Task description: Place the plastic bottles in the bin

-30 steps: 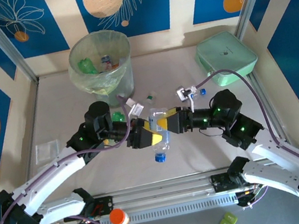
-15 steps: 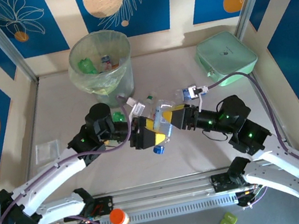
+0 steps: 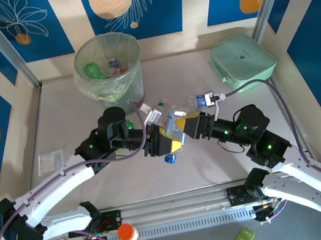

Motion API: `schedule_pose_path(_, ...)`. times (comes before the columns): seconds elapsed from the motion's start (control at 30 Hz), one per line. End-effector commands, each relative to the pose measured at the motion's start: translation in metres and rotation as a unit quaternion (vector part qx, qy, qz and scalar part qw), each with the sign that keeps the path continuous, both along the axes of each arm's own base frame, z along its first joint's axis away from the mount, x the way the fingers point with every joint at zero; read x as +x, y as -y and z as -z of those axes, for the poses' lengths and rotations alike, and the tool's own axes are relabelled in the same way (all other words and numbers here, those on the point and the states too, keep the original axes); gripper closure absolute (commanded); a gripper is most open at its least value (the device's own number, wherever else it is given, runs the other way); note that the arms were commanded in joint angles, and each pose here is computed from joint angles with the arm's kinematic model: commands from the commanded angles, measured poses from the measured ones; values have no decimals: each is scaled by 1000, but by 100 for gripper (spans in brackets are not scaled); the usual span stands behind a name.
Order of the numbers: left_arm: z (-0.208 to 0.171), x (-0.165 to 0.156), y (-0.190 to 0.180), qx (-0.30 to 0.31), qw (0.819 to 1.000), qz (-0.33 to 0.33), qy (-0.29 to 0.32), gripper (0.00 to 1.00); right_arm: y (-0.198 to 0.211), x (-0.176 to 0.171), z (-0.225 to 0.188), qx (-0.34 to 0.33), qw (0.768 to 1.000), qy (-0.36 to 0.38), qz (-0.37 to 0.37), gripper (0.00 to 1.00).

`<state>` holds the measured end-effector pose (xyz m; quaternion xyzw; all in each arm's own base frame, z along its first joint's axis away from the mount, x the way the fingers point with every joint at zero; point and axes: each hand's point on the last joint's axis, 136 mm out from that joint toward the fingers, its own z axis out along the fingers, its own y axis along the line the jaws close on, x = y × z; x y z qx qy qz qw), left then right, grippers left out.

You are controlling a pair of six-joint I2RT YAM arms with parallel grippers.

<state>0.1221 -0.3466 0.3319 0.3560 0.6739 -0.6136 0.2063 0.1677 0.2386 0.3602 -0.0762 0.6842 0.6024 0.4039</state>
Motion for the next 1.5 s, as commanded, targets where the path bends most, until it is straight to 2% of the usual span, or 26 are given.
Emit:
schedule_pose_path(0.0,-23,2,-2,-13,999,-7,44,48,13,2,-7,-14,999,14,31,9)
schedule_pose_path(0.13,-29,29,-9,17,998,-50,46,51,38,-3,-20,-35,996,37,72,8)
schedule_pose_path(0.23,-34,67,-22,73,988,-121,66,54,55,-7,-28,-53,992,59,97,7)
schedule_pose_path(0.33,-36,120,-43,160,958,-218,91,54,66,-10,-28,-75,989,67,112,7)
schedule_pose_path(0.4,-37,153,-60,221,927,-281,117,56,69,-10,-24,-88,987,67,117,8)
schedule_pose_path(0.5,-41,196,-78,291,881,-339,157,56,73,-9,-13,-107,985,58,125,8)
schedule_pose_path(0.8,-41,323,-137,307,820,-477,72,60,76,-8,9,-139,981,40,129,8)
schedule_pose_path(0.93,-35,365,-156,284,809,-514,34,60,72,-8,18,-138,983,28,120,8)
schedule_pose_path(1.1,-19,395,-168,268,799,-539,5,60,69,-6,35,-146,983,4,115,8)
schedule_pose_path(1.3,17,407,-159,277,800,-531,-42,59,70,-3,48,-156,980,-12,121,8)
schedule_pose_path(1.4,37,409,-155,286,801,-522,-67,51,70,-1,48,-154,980,-11,124,8)
schedule_pose_path(1.47,44,411,-150,283,806,-515,-78,51,70,0,49,-154,980,-11,125,8)
